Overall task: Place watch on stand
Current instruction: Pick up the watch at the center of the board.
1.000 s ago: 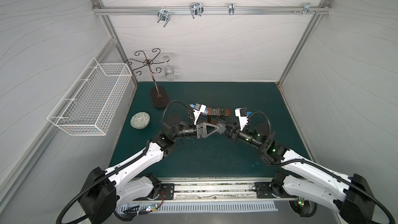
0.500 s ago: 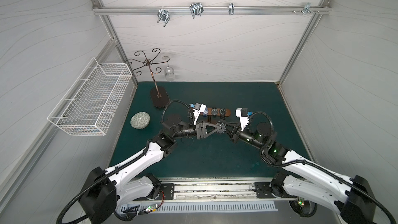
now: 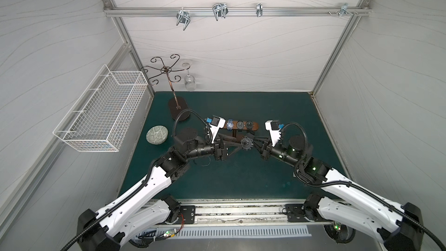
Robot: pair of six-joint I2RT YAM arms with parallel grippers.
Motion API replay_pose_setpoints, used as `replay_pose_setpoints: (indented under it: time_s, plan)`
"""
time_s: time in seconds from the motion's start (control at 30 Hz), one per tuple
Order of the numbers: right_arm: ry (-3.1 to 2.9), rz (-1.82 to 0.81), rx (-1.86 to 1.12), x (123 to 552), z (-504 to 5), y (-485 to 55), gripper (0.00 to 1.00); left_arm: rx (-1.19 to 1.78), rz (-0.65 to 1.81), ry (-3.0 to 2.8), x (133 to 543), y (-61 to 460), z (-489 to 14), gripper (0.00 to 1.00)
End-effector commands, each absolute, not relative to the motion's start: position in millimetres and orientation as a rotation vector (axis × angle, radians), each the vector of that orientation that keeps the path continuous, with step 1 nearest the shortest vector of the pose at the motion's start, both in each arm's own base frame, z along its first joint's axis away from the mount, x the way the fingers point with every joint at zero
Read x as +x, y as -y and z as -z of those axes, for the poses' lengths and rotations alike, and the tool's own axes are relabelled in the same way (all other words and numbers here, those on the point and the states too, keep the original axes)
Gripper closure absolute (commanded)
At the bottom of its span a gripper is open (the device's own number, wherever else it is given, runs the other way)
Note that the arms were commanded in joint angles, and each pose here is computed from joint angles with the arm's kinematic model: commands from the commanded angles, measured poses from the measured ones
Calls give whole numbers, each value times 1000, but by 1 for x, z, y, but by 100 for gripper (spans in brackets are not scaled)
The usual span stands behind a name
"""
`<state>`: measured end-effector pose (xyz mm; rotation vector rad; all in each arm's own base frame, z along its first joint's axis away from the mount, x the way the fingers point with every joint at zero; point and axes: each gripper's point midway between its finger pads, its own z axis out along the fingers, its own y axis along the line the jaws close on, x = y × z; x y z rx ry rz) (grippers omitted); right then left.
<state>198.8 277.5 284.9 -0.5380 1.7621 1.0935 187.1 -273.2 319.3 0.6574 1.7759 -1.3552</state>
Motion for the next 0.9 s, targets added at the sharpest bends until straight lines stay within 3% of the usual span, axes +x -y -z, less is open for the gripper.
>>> replay_pose_setpoints:
  time_s: [0.0, 0.17, 0.33, 0.43, 0.57, 0.67, 0.87]
  plan:
    - [-1818, -978, -531, 202, -283, -264, 100, 724, 1080, -1754, 196, 259, -316, 1]
    - [-1876, -863, -536, 208, -270, -254, 100, 713, 915, -1813, 212, 252, -288, 1]
    - [-1899, -814, -537, 210, -262, -249, 100, 410, 736, -1910, 244, 228, -277, 1]
    - [-1920, -799, -538, 211, -254, -249, 100, 446, 681, -1883, 239, 229, -281, 1]
    - [-1938, -785, -541, 212, -246, -248, 100, 201, 487, -1975, 256, 194, -267, 1]
    - [-1946, -782, -547, 211, -241, -247, 100, 432, 454, -2046, 244, 207, -251, 1]
    - [-1947, -782, -553, 208, -238, -245, 100, 475, 535, -2008, 236, 220, -233, 1]
